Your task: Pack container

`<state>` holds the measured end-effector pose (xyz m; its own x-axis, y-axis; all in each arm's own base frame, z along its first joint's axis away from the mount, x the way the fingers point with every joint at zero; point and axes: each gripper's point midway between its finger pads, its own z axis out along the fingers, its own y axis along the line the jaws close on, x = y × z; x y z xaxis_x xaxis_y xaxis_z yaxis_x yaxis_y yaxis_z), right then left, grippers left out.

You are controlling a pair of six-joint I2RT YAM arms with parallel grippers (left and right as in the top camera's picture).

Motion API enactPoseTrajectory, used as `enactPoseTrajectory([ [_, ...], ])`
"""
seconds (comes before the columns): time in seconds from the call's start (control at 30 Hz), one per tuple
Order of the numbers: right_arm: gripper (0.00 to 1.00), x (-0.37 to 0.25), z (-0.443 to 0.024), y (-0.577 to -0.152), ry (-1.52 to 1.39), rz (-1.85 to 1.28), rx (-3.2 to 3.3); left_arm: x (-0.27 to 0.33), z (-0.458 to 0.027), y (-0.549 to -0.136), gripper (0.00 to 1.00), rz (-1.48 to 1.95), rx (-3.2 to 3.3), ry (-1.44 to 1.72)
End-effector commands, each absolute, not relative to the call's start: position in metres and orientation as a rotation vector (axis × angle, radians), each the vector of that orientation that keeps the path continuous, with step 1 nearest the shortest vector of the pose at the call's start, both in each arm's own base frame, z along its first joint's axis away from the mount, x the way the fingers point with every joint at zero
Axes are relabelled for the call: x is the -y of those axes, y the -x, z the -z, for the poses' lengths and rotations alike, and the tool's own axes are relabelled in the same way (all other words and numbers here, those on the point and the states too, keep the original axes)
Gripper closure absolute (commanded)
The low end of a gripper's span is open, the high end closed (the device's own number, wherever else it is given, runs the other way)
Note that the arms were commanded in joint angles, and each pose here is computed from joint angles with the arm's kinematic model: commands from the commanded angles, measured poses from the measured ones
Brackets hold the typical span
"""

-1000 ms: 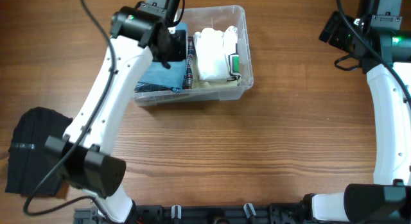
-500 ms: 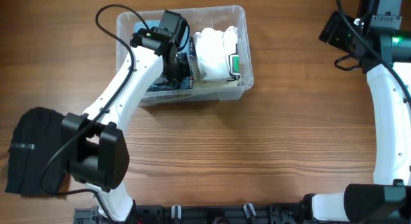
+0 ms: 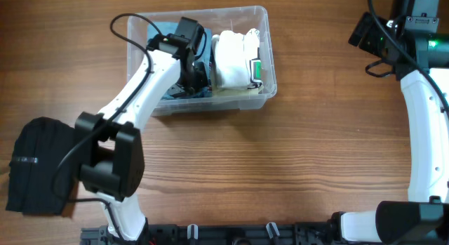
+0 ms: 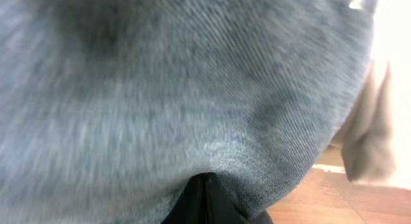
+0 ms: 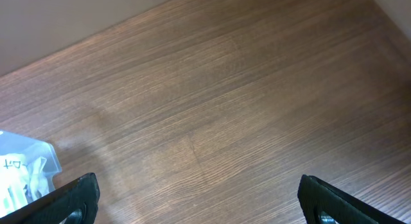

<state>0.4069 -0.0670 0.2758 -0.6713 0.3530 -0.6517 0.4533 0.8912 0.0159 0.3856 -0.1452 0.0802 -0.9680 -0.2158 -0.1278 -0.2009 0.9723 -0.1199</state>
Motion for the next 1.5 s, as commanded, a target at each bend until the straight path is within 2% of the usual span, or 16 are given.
enactPoseTrajectory([
  [0.0, 0.0, 0.07, -0.286, -0.406, -0.595, 0.2, -2.34, 0.103, -0.117, -0.393, 0.94, 0.036, -2.848, 0.413],
  [0.2, 0.0, 0.07, -0.286, -0.406, -0.595, 0.2, -2.34, 0.063, -0.127, -0.393, 0.86, -0.042, -2.826, 0.497],
  [0.27, 0.0, 0.07, -0.286, -0.406, -0.595, 0.2, -2.34, 0.059, -0.144, -0.393, 0.82, -0.02, -2.781, 0.495],
  [0.3, 0.0, 0.07, -0.286, -0.406, -0.595, 0.2, -2.34, 0.059, -0.162, -0.393, 0.7, -0.003, -2.741, 0.453],
  [0.33, 0.0, 0.07, -0.286, -0.406, -0.595, 0.2, -2.34, 0.058, -0.18, -0.39, 0.52, 0.008, -2.704, 0.413],
  [0.37, 0.0, 0.07, -0.286, -0.406, -0.595, 0.2, -2.34, 0.056, -0.197, -0.384, 0.4, 0.014, -2.674, 0.378],
  [0.47, 0.0, 0.07, -0.286, -0.406, -0.595, 0.2, -2.34, 0.034, -0.238, -0.35, 0.3, -0.077, -2.608, 0.38],
  [0.57, 0.0, 0.07, -0.286, -0.406, -0.595, 0.2, -2.34, 0.017, -0.258, -0.301, 0.25, -0.157, -2.635, 0.39],
  [0.77, 0.0, 0.07, -0.286, -0.406, -0.595, 0.2, -2.34, -0.008, -0.247, -0.244, 0.22, -0.347, -2.764, 0.603],
  [0.87, 0.0, 0.07, -0.286, -0.406, -0.595, 0.2, -2.34, -0.016, -0.241, -0.234, 0.22, -0.397, -2.8, 0.627],
  [1.03, 0.0, 0.07, -0.286, -0.406, -0.595, 0.2, -2.34, -0.058, -0.188, -0.209, 0.21, -0.54, -2.861, 0.901],
  [1.13, 0.0, 0.07, -0.286, -0.406, -0.595, 0.2, -2.34, -0.073, -0.158, -0.204, 0.21, -0.476, -2.841, 1.08],
  [1.2, 0.0, 0.07, -0.286, -0.406, -0.595, 0.2, -2.34, -0.093, -0.148, -0.218, 0.14, -0.456, -2.731, 1.176],
  [1.27, 0.0, 0.07, -0.286, -0.406, -0.595, 0.2, -2.34, -0.099, -0.136, -0.229, 0.12, -0.365, -2.67, 1.241],
  [1.37, 0.0, 0.07, -0.286, -0.406, -0.595, 0.2, -2.34, -0.108, -0.103, -0.224, 0.17, -0.17, -2.599, 1.463],
  [1.47, 0.0, 0.07, -0.286, -0.406, -0.595, 0.2, -2.34, -0.131, -0.085, -0.213, 0.18, -0.135, -2.504, 1.616],
])
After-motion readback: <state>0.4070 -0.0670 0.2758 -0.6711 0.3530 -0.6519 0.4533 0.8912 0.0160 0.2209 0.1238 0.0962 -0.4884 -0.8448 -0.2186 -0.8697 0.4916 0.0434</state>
